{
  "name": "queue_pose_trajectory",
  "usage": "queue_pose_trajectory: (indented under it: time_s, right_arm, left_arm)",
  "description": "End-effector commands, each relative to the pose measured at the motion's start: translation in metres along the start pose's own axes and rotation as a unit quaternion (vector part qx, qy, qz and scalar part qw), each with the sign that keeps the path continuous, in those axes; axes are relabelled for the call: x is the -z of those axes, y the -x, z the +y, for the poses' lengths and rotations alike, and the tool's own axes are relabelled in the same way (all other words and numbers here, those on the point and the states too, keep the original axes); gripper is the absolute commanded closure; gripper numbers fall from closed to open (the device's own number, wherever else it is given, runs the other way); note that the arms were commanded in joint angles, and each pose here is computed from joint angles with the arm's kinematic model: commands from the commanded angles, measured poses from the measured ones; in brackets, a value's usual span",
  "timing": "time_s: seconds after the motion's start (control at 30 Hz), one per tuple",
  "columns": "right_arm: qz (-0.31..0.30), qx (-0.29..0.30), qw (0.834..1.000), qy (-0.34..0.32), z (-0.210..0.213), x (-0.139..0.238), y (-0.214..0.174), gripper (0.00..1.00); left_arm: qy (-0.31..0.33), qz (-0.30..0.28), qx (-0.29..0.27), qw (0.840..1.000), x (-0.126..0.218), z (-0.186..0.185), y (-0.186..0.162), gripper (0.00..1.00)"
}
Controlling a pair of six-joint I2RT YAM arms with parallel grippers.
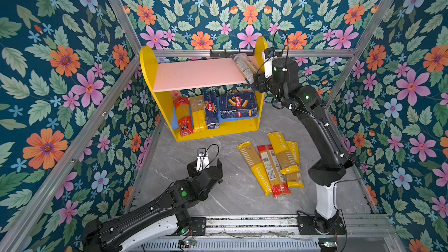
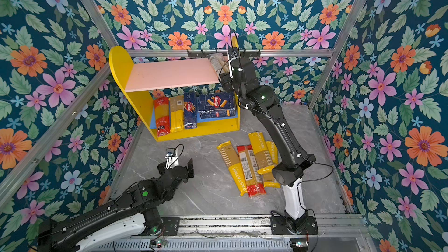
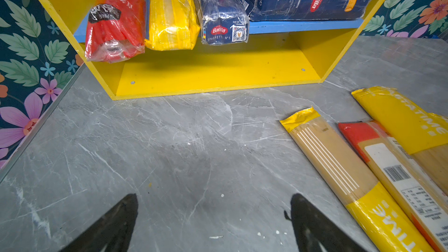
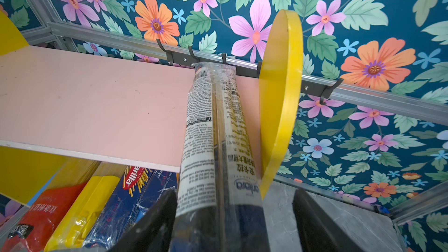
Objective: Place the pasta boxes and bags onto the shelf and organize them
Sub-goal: 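Lay the white-labelled bag on the pink top shelf with the right gripper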
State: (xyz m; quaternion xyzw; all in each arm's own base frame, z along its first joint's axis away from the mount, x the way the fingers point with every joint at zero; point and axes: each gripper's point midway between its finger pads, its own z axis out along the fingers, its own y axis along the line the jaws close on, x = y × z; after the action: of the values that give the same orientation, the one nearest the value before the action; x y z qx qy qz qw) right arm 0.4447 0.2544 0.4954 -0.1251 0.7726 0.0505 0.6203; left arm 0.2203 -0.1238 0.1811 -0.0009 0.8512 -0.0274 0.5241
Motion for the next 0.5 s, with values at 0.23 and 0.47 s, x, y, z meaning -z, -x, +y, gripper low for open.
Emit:
queue_pose_trajectory:
  time_s: [0.23, 0.47]
  right_arm:
    - [0.032, 0.002, 0.999, 0.011, 0.011, 0.028, -0.026, 0.41]
    - [0.038, -0.007, 0.999, 0.023, 0.011, 0.043, -0.038, 0.43]
  left_arm:
    - [-0.004, -0.004, 0.013, 1.0, 0.003, 0.001, 0.005, 0.0]
    - [-0.006, -0.006, 0.015, 1.0, 0.004, 0.0, 0.006, 0.0]
